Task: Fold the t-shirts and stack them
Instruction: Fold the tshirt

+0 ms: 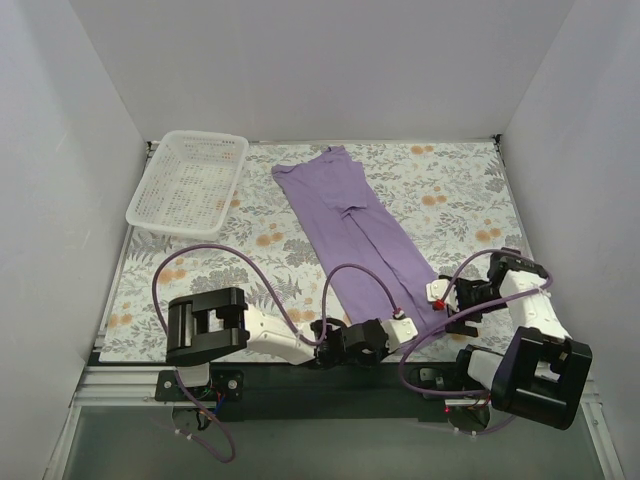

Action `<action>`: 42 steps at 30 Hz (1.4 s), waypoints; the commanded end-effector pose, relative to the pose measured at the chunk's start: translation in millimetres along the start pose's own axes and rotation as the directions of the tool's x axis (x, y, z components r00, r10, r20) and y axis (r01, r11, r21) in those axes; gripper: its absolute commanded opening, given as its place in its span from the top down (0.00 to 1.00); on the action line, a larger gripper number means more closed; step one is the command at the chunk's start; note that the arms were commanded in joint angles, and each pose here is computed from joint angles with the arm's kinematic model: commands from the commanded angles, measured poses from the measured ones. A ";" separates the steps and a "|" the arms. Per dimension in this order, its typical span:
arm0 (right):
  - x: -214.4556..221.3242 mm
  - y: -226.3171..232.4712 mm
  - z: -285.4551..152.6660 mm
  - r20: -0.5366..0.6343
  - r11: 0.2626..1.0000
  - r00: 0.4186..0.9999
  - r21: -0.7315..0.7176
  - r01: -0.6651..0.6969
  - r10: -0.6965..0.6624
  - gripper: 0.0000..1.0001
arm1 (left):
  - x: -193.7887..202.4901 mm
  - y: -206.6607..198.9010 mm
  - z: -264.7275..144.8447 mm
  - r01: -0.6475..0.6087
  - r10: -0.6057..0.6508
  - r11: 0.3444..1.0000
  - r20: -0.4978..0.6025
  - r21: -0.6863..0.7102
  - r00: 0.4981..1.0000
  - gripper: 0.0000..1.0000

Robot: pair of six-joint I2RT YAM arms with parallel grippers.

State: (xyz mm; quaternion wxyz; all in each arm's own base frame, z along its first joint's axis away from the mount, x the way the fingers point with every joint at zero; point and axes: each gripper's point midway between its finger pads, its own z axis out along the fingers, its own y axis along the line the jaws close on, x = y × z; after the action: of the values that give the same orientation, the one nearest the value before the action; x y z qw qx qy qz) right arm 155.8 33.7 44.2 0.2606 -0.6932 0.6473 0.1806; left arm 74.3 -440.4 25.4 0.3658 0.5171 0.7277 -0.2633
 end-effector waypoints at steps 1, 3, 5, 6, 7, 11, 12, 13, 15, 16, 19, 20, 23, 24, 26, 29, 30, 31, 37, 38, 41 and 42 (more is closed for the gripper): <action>17.2 -1.0 7.8 -0.056 0.993 0.991 -0.028 0.117 -0.118 0.12 | -19.3 -5.1 -11.3 0.064 -0.067 0.997 0.067 0.047 0.996 1.00; 22.9 -0.4 12.2 -0.073 0.989 0.986 -0.037 0.146 -0.148 0.17 | -21.2 -4.5 -12.6 0.079 -0.083 0.995 0.076 0.058 0.994 1.00; 30.2 6.0 18.4 -0.096 0.987 0.983 -0.056 0.154 -0.159 0.21 | -20.5 -3.0 -14.1 0.092 -0.097 0.994 0.077 0.058 0.992 1.00; 33.8 4.5 20.1 -0.114 0.984 0.978 -0.059 0.170 -0.176 0.27 | -21.5 -3.1 -14.3 0.097 -0.101 0.993 0.081 0.061 0.992 1.00; 35.4 5.4 21.8 -0.120 0.982 0.976 -0.065 0.175 -0.182 0.31 | -21.0 -2.7 -14.6 0.100 -0.105 0.993 0.080 0.062 0.991 1.00; 41.7 10.7 29.9 -0.137 0.980 0.974 -0.102 0.168 -0.182 0.55 | -24.1 -1.1 -17.6 0.131 -0.137 0.989 0.097 0.070 0.986 1.00; 41.7 10.0 31.2 -0.140 0.979 0.972 -0.106 0.173 -0.187 0.59 | -24.0 -0.8 -17.9 0.138 -0.145 0.988 0.101 0.072 0.984 1.00; 41.5 9.7 31.8 -0.140 0.979 0.972 -0.109 0.172 -0.187 0.63 | -24.0 -1.1 -17.9 0.143 -0.150 0.987 0.101 0.076 0.983 1.00; 40.7 9.3 32.5 -0.139 0.980 0.973 -0.110 0.167 -0.182 0.72 | -25.1 -0.7 -18.1 0.156 -0.164 0.984 0.108 0.082 0.980 1.00; 40.6 7.8 31.9 -0.140 0.981 0.974 -0.104 0.166 -0.180 0.74 | -24.8 -0.7 -18.7 0.160 -0.169 0.983 0.107 0.087 0.980 1.00; 36.5 1.9 29.3 -0.134 0.984 0.977 -0.078 0.157 -0.167 0.99 | -28.9 -1.0 -20.4 0.174 -0.187 0.978 0.116 0.114 0.976 1.00; 34.4 -1.1 27.4 -0.133 0.986 0.978 -0.062 0.152 -0.159 0.99 | -30.8 2.2 -21.3 0.180 -0.194 0.976 0.120 0.118 0.974 1.00; 24.1 -18.1 19.4 -0.111 0.993 0.987 -0.002 0.119 -0.119 0.99 | -37.6 8.9 -25.7 0.206 -0.227 0.966 0.133 0.155 0.965 1.00; 20.7 -22.0 16.7 -0.101 0.995 0.990 0.009 0.098 -0.096 0.99 | -41.3 11.7 -27.8 0.216 -0.240 0.962 0.143 0.168 0.960 1.00; 8.0 -44.6 4.1 -0.067 0.997 0.996 0.054 0.056 -0.053 0.99 | -49.2 27.5 -35.0 0.247 -0.278 0.952 0.169 0.183 0.946 1.00; -13.6 -73.8 -10.8 0.006 0.996 1.000 0.092 -0.020 0.020 0.99 | -65.1 55.6 -45.0 0.276 -0.312 0.944 0.223 0.181 0.924 1.00; -21.2 -81.8 -11.0 0.021 0.995 1.000 0.093 -0.019 0.018 0.99 | -66.1 62.0 -46.6 0.281 -0.319 0.941 0.223 0.186 0.921 1.00; -28.0 -89.8 -11.8 0.041 0.995 0.999 0.098 -0.027 0.023 0.99 | -71.6 69.1 -49.6 0.282 -0.321 0.941 0.235 0.185 0.917 1.00; -82.9 -172.4 -13.8 0.106 0.979 0.992 0.181 -0.090 0.071 0.99 | -79.2 137.3 -57.6 0.309 -0.329 0.944 0.250 0.116 0.911 1.00; -84.1 -178.8 -3.9 0.111 0.978 0.986 0.154 -0.141 0.124 0.99 | -78.6 156.9 -60.6 0.328 -0.340 0.940 0.258 0.090 0.904 1.00; -103.9 -217.8 7.8 0.104 0.975 0.983 0.154 -0.163 0.148 0.99 | -76.8 194.1 -66.7 0.366 -0.367 0.929 0.262 0.055 0.893 1.00; -109.9 -223.9 14.4 0.096 0.976 0.985 0.146 -0.159 0.146 0.99 | -74.3 202.4 -68.1 0.380 -0.379 0.924 0.256 0.046 0.889 1.00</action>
State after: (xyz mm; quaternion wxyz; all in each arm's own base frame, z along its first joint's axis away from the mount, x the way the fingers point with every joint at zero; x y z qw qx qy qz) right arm 337.5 115.8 118.7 0.3149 -0.6456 0.6726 0.1781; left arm 243.9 -374.2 106.3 0.3968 0.3224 0.7677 -0.3863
